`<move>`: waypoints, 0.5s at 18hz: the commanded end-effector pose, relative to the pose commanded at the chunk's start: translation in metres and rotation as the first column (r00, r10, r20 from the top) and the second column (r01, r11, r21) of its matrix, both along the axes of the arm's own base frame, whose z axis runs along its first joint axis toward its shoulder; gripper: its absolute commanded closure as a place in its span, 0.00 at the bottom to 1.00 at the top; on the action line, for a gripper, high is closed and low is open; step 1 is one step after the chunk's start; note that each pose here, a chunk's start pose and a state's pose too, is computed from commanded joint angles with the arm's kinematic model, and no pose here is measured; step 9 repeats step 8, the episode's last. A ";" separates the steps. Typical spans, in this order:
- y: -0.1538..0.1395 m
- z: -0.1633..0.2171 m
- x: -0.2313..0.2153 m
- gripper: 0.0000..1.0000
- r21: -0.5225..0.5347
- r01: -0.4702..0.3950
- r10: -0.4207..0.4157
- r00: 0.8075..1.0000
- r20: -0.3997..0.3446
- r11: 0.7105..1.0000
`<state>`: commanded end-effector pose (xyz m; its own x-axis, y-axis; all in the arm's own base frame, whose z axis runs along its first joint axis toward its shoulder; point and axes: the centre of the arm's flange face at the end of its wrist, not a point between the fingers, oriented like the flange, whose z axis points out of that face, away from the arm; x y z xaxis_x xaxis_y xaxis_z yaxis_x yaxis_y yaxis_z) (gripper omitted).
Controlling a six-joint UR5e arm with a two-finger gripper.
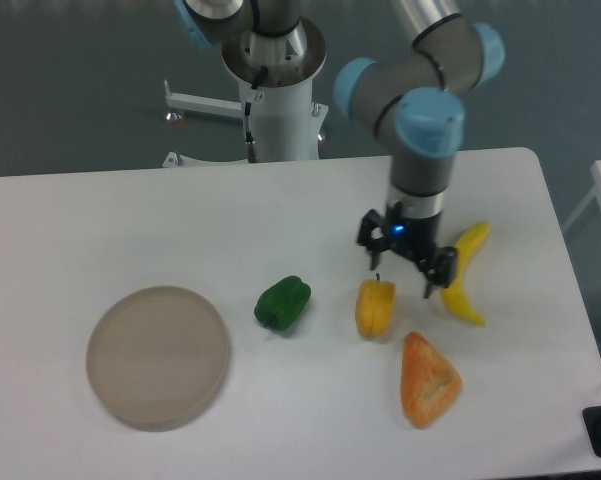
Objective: Place the green pepper on the table
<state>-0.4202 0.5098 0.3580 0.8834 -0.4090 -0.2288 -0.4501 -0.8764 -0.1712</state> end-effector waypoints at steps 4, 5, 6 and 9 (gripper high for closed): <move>-0.023 0.008 -0.023 0.00 -0.021 0.112 -0.113 0.992 -0.053 0.994; -0.026 0.009 -0.027 0.00 -0.020 0.106 -0.107 0.993 -0.054 0.994; -0.029 0.009 -0.030 0.00 -0.021 0.101 -0.102 0.993 -0.055 0.995; -0.028 0.009 -0.028 0.00 -0.020 0.101 -0.102 0.993 -0.054 0.995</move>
